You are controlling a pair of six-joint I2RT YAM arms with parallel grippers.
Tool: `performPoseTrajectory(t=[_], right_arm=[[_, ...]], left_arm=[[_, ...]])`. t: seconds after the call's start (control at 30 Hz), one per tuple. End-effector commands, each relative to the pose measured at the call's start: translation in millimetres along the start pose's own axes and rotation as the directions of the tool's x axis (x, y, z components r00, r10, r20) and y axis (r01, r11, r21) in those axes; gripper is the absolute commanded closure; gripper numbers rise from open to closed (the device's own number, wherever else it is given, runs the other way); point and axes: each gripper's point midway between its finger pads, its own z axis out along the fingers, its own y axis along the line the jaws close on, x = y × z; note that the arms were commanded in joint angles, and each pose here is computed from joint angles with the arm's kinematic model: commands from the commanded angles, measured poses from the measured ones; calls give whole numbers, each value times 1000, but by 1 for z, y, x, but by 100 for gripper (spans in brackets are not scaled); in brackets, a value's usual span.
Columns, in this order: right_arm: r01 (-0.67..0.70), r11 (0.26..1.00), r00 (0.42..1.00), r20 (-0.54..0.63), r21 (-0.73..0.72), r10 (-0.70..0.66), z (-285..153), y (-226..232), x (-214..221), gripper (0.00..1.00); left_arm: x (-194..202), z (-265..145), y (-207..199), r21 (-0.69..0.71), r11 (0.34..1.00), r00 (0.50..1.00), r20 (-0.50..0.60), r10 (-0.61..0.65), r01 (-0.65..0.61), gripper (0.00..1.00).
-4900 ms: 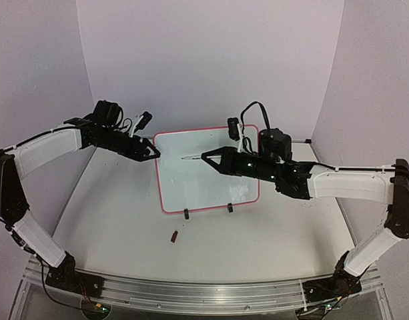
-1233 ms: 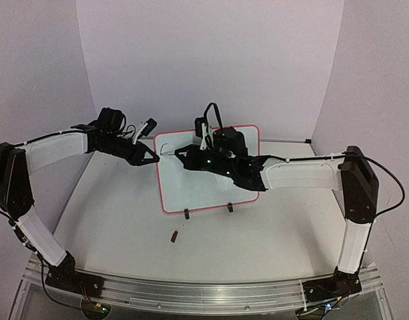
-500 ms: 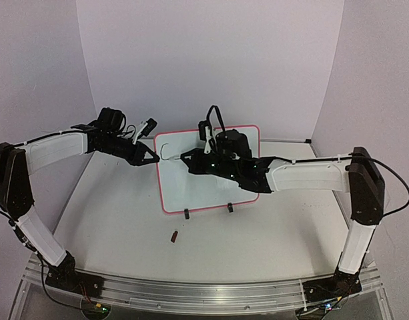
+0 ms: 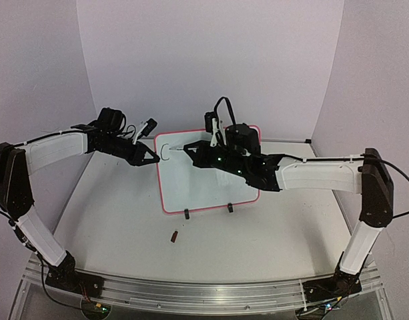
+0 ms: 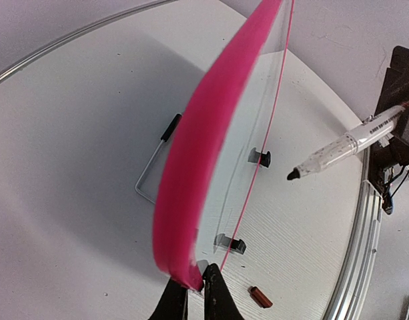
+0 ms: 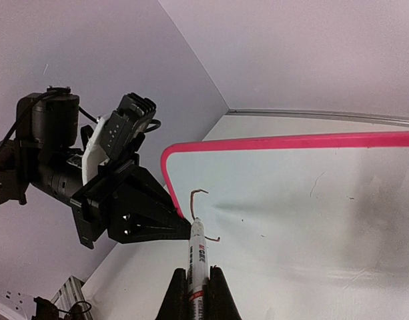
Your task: Write a sentence on the whiteboard
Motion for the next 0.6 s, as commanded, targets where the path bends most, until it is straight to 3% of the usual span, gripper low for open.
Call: performPoseTrajectory(t=[0.0,0.57], right_arm=[[1,999,999,33,-47,1,3,14,-14,100],[-4,1000,1000,-10,-31,4,22,7,2,100]], left_arm=[[-4,-4,4,-47,998,999,1,46,-46,99],[-3,-3,5,-49,998,999,-3,43,-43,100]])
